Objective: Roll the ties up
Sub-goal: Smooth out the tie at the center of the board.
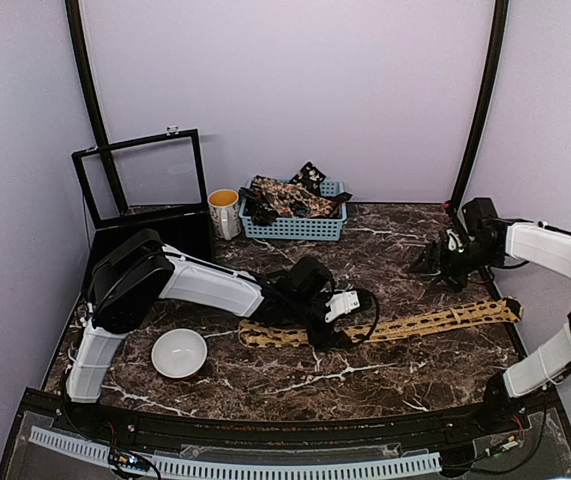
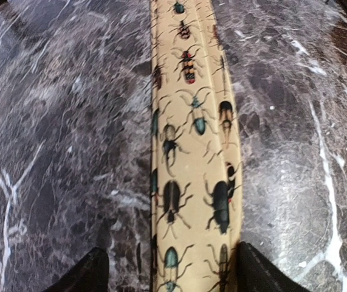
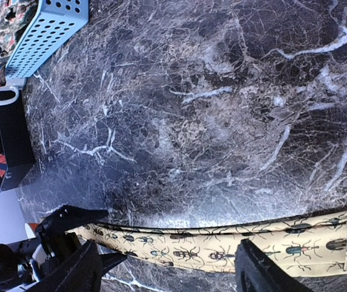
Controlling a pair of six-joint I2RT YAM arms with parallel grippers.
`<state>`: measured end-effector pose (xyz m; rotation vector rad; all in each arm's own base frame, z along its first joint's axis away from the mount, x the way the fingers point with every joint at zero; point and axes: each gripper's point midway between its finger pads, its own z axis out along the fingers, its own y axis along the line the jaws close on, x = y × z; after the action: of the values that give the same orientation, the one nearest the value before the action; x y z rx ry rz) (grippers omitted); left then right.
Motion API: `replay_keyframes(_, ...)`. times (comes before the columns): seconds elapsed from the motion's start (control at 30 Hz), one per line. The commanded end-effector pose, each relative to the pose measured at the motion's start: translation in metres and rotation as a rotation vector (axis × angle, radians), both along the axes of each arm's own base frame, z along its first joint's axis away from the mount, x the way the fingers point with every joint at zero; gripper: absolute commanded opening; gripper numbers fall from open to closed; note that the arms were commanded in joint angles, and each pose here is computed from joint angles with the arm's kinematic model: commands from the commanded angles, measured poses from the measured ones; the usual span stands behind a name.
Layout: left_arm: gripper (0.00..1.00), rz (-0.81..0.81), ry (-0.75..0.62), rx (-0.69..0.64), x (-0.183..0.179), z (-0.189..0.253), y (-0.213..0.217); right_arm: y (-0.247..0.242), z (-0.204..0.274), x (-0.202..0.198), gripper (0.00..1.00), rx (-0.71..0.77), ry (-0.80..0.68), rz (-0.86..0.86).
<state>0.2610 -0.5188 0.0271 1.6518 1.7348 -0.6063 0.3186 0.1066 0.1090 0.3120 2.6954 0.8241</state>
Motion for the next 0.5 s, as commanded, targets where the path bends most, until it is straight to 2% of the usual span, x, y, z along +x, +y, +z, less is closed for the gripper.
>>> replay_keyframes(0.0,0.81,0.124,-0.029,0.022,0.015,0.031,0.014,-0.001,0.003,-0.017,0.80,0.042,0.142,-0.251)
replay_keyframes(0.07,0.92,0.178,-0.044,-0.021,0.022,0.056,0.014,0.000,0.007,-0.025,0.85,0.032,0.197,-0.363)
replay_keyframes(0.13,0.96,0.251,-0.069,-0.067,0.031,0.084,0.020,-0.006,0.009,-0.032,0.92,0.019,0.242,-0.474)
replay_keyframes(0.3,0.99,0.346,-0.110,-0.124,0.038,0.119,0.035,-0.037,-0.004,-0.054,0.95,-0.092,0.373,-0.747)
replay_keyframes(0.47,0.99,0.375,-0.111,-0.167,0.037,0.135,0.041,-0.049,-0.032,-0.066,0.93,-0.195,0.496,-0.854)
